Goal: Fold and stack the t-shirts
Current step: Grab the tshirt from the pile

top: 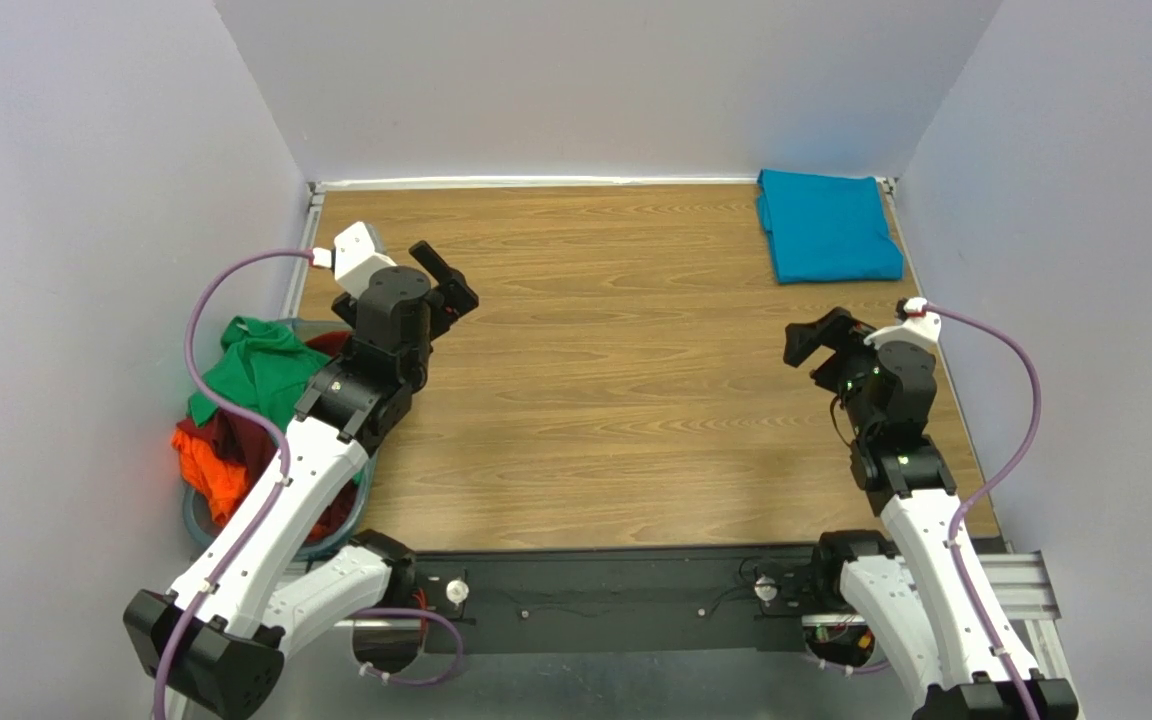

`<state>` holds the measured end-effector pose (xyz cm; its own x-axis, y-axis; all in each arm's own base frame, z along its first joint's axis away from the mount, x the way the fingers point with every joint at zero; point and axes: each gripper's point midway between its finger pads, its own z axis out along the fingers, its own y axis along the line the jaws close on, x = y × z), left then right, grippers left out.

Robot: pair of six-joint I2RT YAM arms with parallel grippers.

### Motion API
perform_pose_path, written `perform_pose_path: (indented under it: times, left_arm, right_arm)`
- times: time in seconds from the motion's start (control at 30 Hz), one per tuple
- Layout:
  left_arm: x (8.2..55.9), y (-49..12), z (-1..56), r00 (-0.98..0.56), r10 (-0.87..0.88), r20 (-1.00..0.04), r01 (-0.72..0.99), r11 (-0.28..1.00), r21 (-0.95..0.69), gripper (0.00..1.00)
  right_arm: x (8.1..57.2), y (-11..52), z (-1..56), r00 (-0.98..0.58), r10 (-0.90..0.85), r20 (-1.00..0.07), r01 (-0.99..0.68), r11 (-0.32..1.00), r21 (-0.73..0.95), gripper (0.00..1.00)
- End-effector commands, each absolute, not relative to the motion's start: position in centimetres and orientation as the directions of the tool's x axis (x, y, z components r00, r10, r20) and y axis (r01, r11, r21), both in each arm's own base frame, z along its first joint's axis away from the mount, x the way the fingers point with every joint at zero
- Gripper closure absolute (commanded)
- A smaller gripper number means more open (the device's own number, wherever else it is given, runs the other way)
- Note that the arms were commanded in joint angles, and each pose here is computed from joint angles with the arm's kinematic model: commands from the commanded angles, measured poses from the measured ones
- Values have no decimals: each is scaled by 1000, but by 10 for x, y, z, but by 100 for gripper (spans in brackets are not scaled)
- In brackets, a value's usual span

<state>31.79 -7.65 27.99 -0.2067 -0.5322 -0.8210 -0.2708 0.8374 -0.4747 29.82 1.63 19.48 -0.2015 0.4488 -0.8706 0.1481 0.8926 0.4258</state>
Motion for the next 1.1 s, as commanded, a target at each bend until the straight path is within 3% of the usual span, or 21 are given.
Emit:
perform_pose_path:
  times: [0.0, 0.17, 0.5, 0.77, 1.07]
  left_arm:
    - [315, -62, 265, -139, -599, -788, -360, 772, -524, 3]
    - [307, -59, 253, -130, -612, -780, -355, 764, -539, 4]
    - [259, 14, 203, -88, -614, -785, -785, 528, -325, 2]
    - [270, 48, 183, -48, -669, -741, -815, 455, -358, 2]
    - [297, 59, 164, -33, -703, -711, -769, 472, -431, 2]
  right_arm:
    - [298, 22, 207, -189, 460, -868, 111, 888, 446, 0]
    - [297, 27, 204, -206, 458, -865, 91, 889, 449, 0]
    - [299, 37, 194, -265, 459, -848, 59, 886, 460, 0]
    - [300, 44, 188, -301, 455, -838, 39, 884, 465, 0]
    - [300, 45, 189, -305, 450, -839, 27, 885, 465, 0]
